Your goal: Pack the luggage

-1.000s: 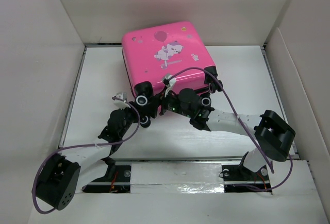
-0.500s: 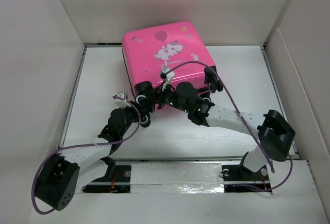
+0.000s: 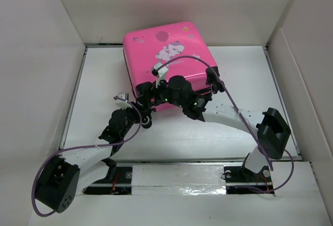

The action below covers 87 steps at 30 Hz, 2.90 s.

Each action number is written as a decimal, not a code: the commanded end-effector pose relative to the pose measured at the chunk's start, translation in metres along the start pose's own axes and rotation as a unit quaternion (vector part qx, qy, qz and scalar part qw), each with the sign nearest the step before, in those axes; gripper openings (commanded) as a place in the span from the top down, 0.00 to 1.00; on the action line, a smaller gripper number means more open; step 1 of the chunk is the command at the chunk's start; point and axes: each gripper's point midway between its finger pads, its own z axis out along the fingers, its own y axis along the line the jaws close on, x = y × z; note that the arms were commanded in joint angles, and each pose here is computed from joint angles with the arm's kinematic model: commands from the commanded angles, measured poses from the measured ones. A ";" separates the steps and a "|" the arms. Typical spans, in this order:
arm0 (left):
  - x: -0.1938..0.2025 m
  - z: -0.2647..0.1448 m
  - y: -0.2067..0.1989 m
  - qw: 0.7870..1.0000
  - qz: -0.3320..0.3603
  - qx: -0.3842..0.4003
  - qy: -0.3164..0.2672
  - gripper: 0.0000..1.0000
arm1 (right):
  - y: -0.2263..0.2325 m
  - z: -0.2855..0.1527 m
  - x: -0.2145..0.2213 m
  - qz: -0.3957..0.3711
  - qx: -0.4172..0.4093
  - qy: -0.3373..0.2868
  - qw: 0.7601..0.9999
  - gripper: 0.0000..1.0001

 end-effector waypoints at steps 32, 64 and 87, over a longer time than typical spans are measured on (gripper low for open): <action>-0.065 0.005 -0.034 0.994 0.001 0.039 -0.104 1.00 | 0.009 -0.008 0.038 -0.037 0.091 0.063 0.993 0.23; -0.062 0.005 -0.015 0.994 0.007 -0.003 -0.109 1.00 | -0.006 -0.042 0.025 0.132 -0.026 -0.078 0.988 0.83; -0.088 -0.016 0.052 0.963 -0.002 -0.205 -0.174 1.00 | 0.018 -0.104 0.035 0.138 -0.103 -0.080 0.982 0.84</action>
